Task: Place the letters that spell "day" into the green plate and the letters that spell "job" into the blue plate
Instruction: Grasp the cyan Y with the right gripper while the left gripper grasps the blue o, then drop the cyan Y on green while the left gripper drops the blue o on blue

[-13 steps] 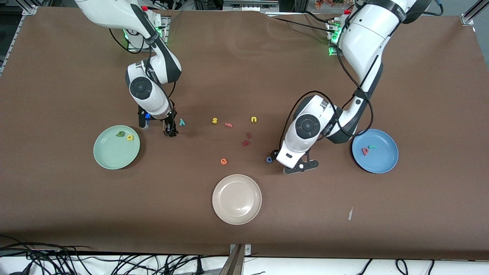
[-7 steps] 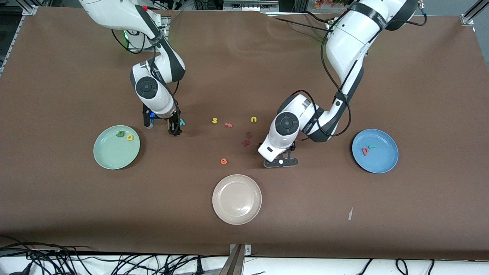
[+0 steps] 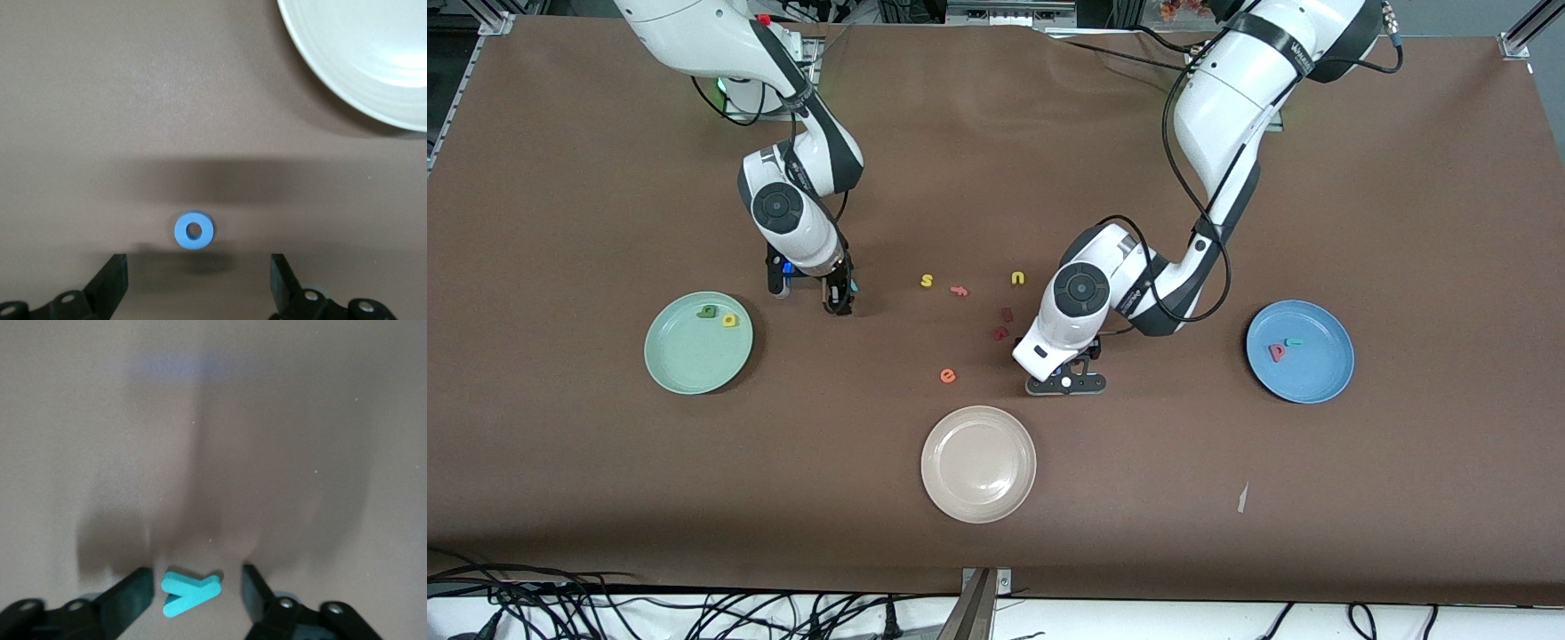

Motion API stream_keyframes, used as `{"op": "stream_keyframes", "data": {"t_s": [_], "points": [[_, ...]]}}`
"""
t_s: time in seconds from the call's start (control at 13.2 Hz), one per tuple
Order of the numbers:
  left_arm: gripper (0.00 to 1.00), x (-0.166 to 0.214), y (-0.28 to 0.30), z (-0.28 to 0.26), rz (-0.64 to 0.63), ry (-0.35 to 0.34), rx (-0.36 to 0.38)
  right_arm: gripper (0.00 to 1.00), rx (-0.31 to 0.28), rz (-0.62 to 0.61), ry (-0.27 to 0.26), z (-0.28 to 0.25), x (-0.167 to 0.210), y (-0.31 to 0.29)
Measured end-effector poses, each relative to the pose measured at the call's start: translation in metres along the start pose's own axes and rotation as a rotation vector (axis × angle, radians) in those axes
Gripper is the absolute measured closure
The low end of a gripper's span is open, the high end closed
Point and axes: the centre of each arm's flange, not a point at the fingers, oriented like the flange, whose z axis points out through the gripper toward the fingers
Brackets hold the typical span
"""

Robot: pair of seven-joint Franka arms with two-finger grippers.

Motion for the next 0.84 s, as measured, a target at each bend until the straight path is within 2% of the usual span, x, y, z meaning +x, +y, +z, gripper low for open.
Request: {"op": "stream_keyframes", "data": {"t_s": [0.08,0.15,0.3,0.38,0.46,0.61,0.84], "points": [[0.06,0.003,-0.003,0.003,-0.004,0.001,0.004,0.56,0.001,0.005,0.0,-0.001,0.0,0.0],[0.06,0.005,-0.005,0.006,-0.008,0.001,0.008,0.58,0.002,0.006,-0.001,-0.003,0.0,0.0],[0.1,0.005,-0.006,0.008,-0.008,0.001,0.012,0.58,0.006,0.006,-0.002,-0.005,-0.001,-0.001],[0.17,0.004,-0.005,0.009,-0.005,0.001,0.012,0.58,0.011,0.006,-0.004,-0.007,-0.001,-0.002],[0.17,0.003,-0.003,0.009,-0.002,0.002,0.013,0.61,0.019,0.006,-0.006,-0.011,-0.001,-0.003],[0.35,0.001,-0.001,0.01,-0.001,0.001,0.014,0.63,0.037,0.01,-0.01,-0.022,-0.001,-0.007],[0.41,0.002,-0.002,0.012,-0.008,0.0,0.016,0.63,0.073,0.043,-0.009,-0.043,0.016,-0.02]]}}
